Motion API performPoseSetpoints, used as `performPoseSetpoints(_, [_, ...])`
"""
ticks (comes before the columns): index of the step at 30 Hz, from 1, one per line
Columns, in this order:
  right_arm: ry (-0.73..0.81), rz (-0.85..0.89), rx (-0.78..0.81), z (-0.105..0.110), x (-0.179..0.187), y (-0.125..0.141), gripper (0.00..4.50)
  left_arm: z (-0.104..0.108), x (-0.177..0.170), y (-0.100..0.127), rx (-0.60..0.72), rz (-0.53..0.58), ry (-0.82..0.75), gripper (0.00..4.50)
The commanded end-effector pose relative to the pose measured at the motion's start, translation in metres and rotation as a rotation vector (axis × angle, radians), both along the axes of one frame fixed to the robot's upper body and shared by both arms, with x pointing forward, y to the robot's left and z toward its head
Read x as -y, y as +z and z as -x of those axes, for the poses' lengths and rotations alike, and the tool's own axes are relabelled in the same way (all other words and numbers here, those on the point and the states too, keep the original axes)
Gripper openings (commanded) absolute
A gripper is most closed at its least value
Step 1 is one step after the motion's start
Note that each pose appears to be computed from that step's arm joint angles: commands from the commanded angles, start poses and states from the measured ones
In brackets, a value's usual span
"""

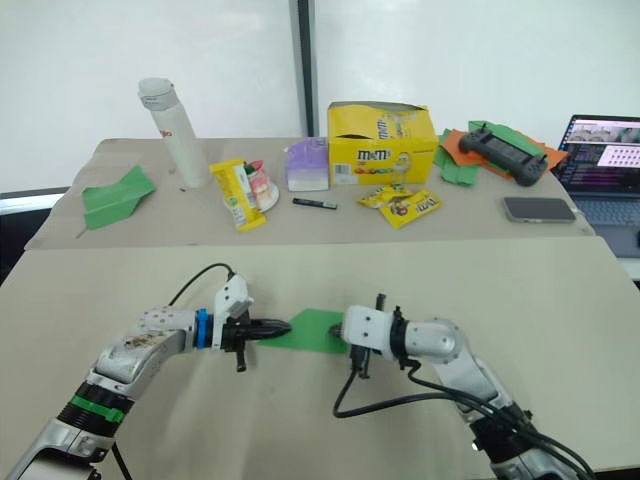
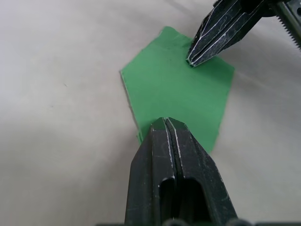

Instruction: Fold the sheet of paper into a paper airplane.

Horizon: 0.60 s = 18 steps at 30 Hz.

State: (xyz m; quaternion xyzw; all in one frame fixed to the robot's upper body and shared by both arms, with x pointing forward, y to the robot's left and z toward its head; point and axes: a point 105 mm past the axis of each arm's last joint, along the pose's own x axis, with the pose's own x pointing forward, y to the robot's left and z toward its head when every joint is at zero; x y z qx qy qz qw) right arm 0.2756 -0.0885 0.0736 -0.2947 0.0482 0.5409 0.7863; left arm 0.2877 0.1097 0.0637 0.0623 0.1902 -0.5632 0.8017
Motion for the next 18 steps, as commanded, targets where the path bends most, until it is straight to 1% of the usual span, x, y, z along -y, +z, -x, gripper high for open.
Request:
performPoseSetpoints(1, [-0.084,-0.139,-0.026,-0.004,0.014,0.028,0.61,0.004,-0.008,-0.019,-0.029,-0.052,0.042,0.0])
performPoseSetpoints(5, [-0.161,-0.199,-0.154,-0.003,0.031,0.032,1.92,0.011,-0.005,-0.024,-0.033,-0.056,0.036,0.0])
performPoseSetpoints(7, [-0.199,-0.258,-0.285,0.0,0.034,0.032,2.65,0.013,-0.002,-0.025,-0.037,-0.048,0.034,0.0])
performPoseSetpoints(10, [-0.231,-0.306,-0.429,0.001,0.033,0.031,3.64,0.018,0.003,-0.026,-0.043,-0.041,0.022,0.0])
performPoseSetpoints(12, [-0.239,-0.28,-0.493,-0.001,0.028,0.022,3.64,0.02,0.005,-0.027,-0.047,-0.043,0.013,0.0])
performPoseSetpoints(18, [-0.242,-0.23,-0.545,-0.009,0.019,0.013,3.64,0.028,0.007,-0.028,-0.059,-0.04,0.0,0.0])
